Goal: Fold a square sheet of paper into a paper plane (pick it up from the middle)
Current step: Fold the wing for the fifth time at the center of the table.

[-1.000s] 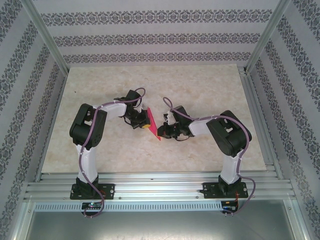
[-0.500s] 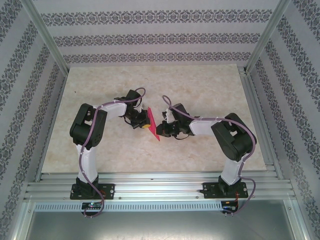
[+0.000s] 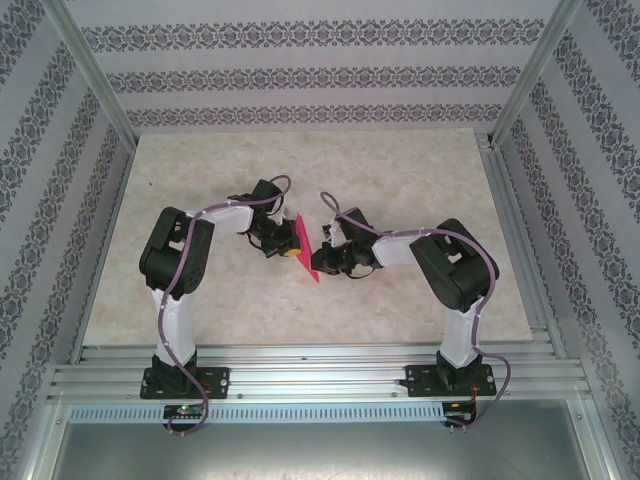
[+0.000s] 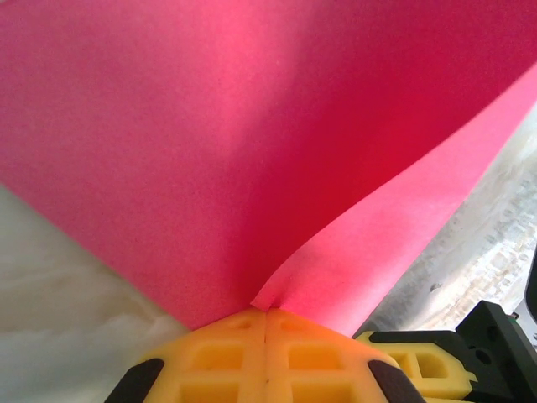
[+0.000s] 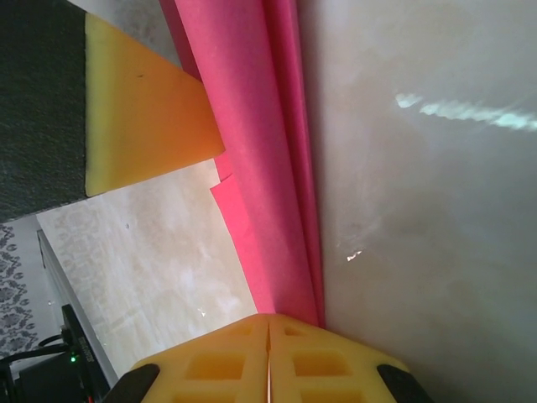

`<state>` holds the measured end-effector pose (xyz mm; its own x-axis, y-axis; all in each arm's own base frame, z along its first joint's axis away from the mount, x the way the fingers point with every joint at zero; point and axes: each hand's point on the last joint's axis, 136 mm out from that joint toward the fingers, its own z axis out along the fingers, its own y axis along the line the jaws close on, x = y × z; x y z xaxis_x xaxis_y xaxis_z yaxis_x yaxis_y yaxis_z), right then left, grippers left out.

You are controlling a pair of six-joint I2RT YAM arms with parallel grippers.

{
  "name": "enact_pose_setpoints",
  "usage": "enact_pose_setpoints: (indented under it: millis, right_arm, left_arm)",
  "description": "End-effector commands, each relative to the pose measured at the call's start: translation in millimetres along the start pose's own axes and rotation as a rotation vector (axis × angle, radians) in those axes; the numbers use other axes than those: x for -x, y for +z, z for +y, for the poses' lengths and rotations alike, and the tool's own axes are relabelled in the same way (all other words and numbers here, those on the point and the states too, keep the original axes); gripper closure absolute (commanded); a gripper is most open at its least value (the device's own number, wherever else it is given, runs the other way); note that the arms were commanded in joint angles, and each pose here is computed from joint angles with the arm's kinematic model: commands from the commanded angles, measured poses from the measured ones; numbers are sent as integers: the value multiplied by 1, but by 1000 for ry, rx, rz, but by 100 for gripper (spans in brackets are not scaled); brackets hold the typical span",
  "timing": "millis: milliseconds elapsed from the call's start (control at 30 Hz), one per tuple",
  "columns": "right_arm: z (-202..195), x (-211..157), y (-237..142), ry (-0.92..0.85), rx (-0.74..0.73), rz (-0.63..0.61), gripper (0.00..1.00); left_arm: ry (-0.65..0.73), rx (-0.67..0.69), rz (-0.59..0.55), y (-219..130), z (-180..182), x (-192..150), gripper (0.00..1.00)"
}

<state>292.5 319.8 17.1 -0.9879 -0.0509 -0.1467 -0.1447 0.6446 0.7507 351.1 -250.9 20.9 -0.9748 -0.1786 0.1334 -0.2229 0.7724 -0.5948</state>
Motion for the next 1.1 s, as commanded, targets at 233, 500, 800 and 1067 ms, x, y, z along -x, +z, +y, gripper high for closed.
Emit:
enact_pose_setpoints:
  millis: [233, 500, 800, 1067]
  right_arm:
    - [-4, -2, 6, 3, 11, 13, 90]
    - [-11, -7, 5, -3, -47, 38, 91]
    - [-13, -7, 7, 9, -71, 38, 91]
    - [-13, -7, 5, 5, -88, 43, 93]
  left_arm:
    - [-14, 6, -25, -17, 2, -14, 100]
    - [-20, 5, -24, -12, 6, -11, 98]
    - [45, -26, -49, -21, -17, 6, 72]
    - [30, 45, -170, -66, -15, 1, 64]
